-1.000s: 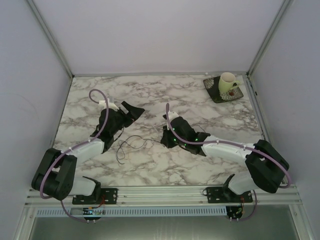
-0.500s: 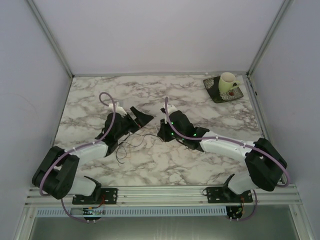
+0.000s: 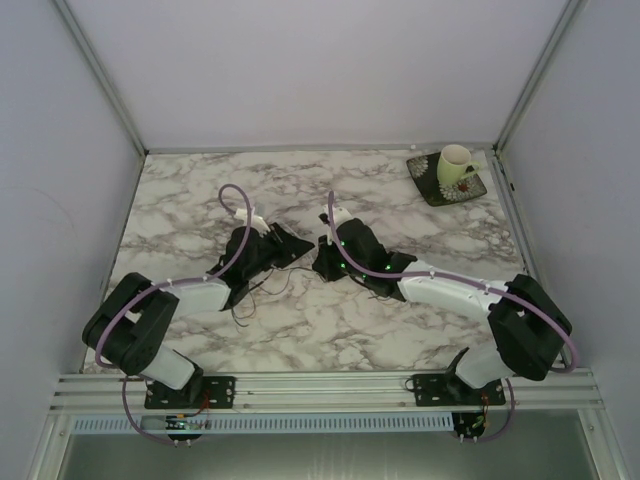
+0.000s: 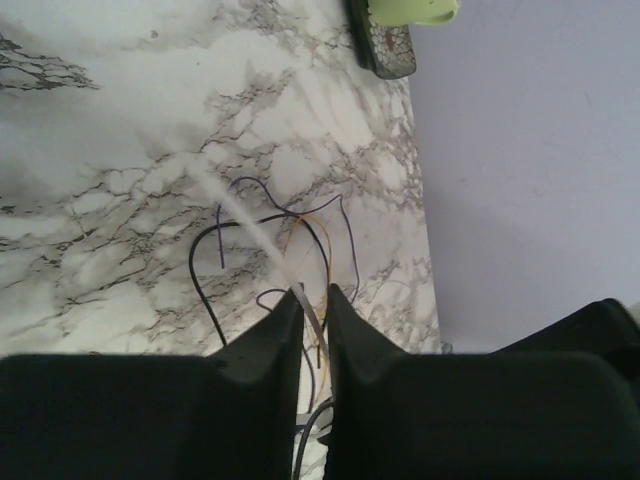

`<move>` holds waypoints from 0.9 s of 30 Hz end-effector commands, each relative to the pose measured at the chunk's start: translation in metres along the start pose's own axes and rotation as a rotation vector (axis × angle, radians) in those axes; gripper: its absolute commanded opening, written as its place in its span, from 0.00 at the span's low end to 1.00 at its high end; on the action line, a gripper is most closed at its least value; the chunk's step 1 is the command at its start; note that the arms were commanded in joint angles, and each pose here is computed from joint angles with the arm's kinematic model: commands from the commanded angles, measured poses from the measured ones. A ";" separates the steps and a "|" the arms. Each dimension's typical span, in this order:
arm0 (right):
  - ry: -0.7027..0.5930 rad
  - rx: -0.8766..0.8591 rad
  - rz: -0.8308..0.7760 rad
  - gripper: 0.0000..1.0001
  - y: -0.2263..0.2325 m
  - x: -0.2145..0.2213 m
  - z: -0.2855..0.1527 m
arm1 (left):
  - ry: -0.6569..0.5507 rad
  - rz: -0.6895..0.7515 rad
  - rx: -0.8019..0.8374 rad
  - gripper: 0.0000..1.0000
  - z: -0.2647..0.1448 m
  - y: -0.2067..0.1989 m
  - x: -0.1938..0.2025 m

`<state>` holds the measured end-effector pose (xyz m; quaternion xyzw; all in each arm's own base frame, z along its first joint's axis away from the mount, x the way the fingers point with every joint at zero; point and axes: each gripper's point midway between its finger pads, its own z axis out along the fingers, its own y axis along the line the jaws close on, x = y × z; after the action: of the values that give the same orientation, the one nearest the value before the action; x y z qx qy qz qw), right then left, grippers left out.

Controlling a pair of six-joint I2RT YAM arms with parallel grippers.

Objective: Zip-tie the wires
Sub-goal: Tie the cable at the center of the board.

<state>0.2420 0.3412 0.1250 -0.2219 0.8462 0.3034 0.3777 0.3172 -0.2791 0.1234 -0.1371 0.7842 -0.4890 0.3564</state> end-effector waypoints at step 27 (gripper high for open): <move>-0.453 -0.096 -0.527 0.66 0.001 -0.004 -0.053 | -0.052 0.012 0.044 0.00 0.001 -0.028 -0.019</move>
<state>0.2041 0.2865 0.1106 -0.3272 0.7536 0.2846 0.4939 0.3199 -0.2796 0.1265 -0.1369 0.7843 -0.4852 0.3616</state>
